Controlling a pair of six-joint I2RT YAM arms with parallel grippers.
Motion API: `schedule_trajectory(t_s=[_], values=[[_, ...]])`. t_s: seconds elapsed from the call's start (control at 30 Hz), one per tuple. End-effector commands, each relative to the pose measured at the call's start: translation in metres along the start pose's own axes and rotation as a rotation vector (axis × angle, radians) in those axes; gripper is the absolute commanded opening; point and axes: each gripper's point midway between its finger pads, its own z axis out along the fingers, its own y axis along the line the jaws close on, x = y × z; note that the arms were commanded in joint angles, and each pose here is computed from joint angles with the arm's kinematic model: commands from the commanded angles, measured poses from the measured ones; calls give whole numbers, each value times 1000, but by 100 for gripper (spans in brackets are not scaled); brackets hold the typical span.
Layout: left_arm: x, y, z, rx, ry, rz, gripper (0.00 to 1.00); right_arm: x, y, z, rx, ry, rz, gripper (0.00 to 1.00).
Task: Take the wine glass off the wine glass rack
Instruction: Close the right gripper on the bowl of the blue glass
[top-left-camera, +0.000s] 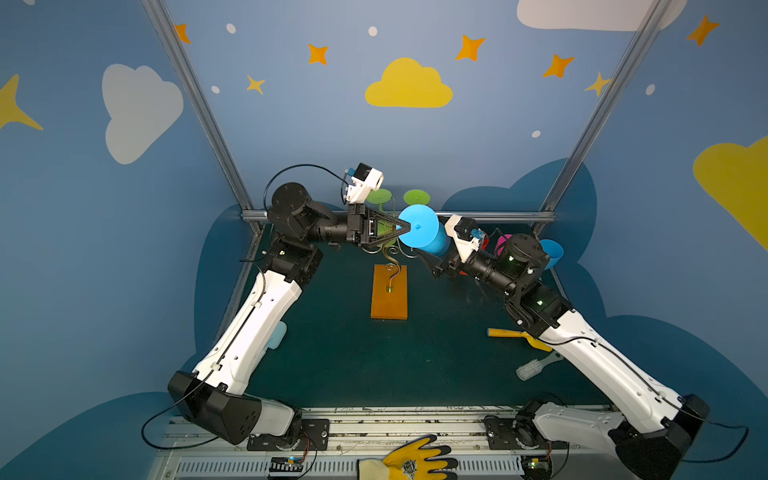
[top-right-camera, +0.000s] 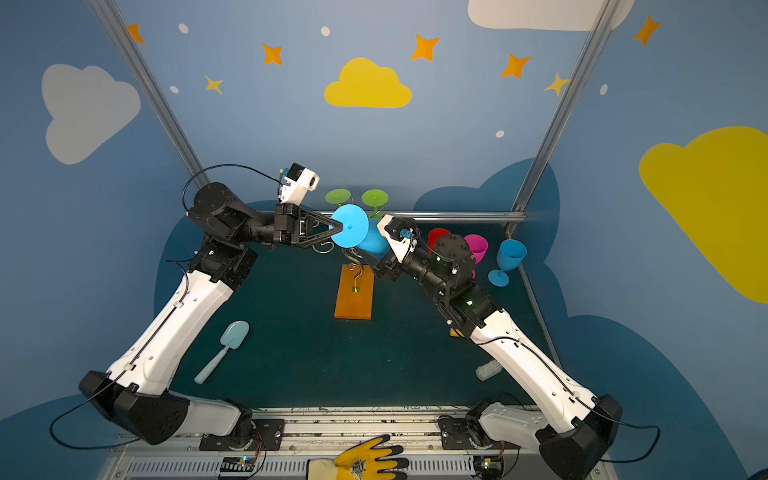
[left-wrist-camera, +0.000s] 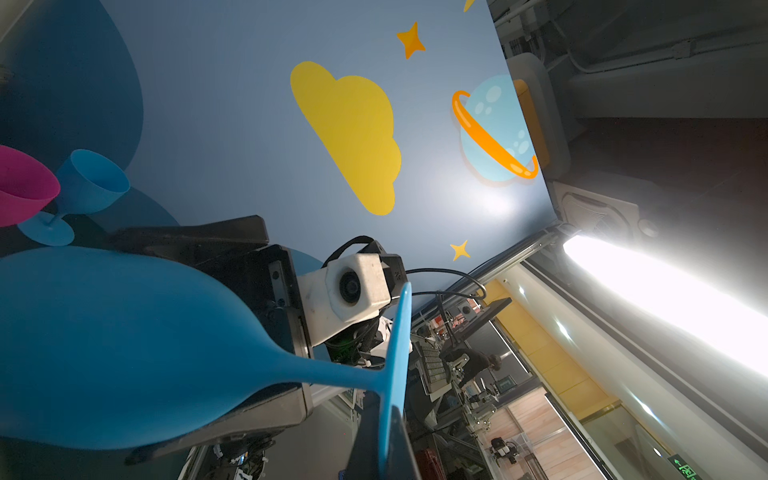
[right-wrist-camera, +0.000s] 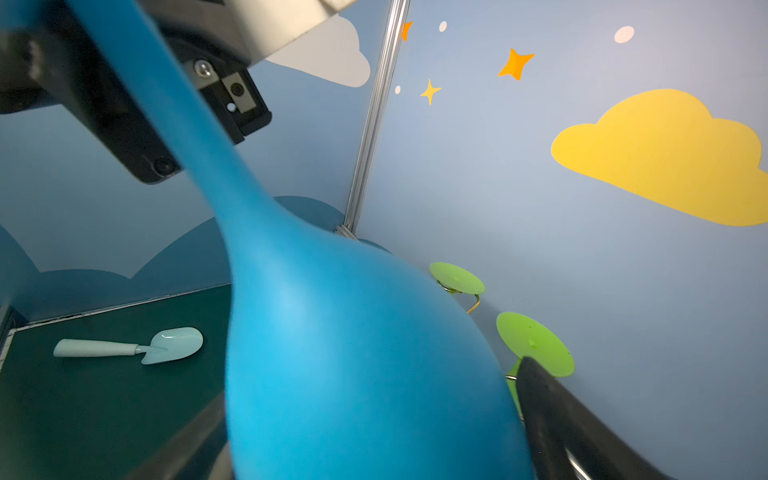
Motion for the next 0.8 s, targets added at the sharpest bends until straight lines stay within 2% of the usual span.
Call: schedule_trajectory(t_s=[0.0,0.17,0.3,0.37,0.53,0.63,0.77], values=[[3,-8,1,25,17,47,3,-10,-6,4,23,-22,8,92],[4,-9,1,26,19,50,3,-7,-8,10,30,-13,16,90],[2,-5,1,24,16,49,3,-3,-10,8,44,6,34,81],[1,-5,1,23,12,58,6,-2,-10,4,55,12,48,75],[-4,-3,0,0,-17,102,32,1,-12,-10,79,63,98,64],[-8,4,-4,-43,-52,154,47,0,-13,-27,103,99,153,60],[-16,24,-11,-158,-130,249,60,5,-12,-52,131,176,213,58]])
